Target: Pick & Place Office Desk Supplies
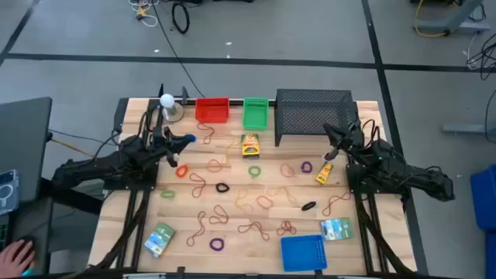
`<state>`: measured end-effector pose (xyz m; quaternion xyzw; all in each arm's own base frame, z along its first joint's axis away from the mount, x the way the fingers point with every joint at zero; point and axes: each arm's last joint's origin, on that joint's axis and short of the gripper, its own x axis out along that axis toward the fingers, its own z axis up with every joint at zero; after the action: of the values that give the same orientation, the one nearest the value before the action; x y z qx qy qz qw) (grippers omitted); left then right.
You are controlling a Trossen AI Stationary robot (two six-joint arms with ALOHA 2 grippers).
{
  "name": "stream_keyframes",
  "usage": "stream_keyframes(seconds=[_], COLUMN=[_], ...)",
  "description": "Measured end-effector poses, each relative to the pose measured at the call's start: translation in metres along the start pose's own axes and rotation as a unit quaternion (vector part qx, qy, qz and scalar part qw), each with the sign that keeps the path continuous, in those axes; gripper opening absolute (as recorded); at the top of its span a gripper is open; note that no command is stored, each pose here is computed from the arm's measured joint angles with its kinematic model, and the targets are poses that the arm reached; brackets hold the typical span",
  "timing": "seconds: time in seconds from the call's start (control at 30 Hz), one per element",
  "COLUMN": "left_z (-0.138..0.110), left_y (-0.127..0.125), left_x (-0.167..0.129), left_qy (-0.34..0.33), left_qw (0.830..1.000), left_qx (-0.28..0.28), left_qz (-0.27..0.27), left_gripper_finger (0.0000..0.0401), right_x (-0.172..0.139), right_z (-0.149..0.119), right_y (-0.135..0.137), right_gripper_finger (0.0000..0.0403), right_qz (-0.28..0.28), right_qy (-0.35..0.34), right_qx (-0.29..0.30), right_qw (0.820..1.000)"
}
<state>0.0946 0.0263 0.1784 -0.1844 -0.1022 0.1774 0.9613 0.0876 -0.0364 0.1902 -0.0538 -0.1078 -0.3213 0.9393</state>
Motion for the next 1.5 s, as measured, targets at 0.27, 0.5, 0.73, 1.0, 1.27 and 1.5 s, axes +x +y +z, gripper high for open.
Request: stream_keyframes(seconds=[0.27, 0.5, 0.73, 1.0, 1.27, 1.5], left_z=[0.000, 0.000, 0.004, 0.003, -0.004, -0.007], left_y=[0.001, 0.000, -0.002, -0.002, 0.002, 0.004], left_x=[0.000, 0.001, 0.000, 0.000, 0.004, 0.007], left_qy=[-0.004, -0.003, -0.015, -0.015, 0.012, 0.024], left_qw=[0.997, 0.996, 0.996, 0.998, 0.999, 0.998], left_qx=[-0.081, -0.088, -0.091, -0.052, -0.044, -0.036], left_qz=[0.010, 0.006, -0.014, -0.011, 0.029, 0.049], left_gripper_finger=[0.0017, 0.0018, 0.0018, 0.0008, 0.0022, 0.0010], right_x=[0.000, 0.000, 0.000, 0.000, 0.000, -0.001], right_z=[-0.001, 0.000, 0.000, 0.000, -0.005, -0.005], right_y=[0.000, 0.000, 0.000, 0.001, 0.003, 0.003], right_gripper_finger=[0.0025, 0.0025, 0.0025, 0.0020, 0.0005, 0.0002], right_qz=[-0.003, 0.000, -0.001, 0.010, 0.042, 0.036], right_qy=[0.005, 0.002, 0.001, 0.003, 0.029, 0.074], right_qx=[0.122, 0.196, 0.213, 0.209, 0.216, 0.199], right_qw=[0.992, 0.981, 0.977, 0.978, 0.975, 0.976])
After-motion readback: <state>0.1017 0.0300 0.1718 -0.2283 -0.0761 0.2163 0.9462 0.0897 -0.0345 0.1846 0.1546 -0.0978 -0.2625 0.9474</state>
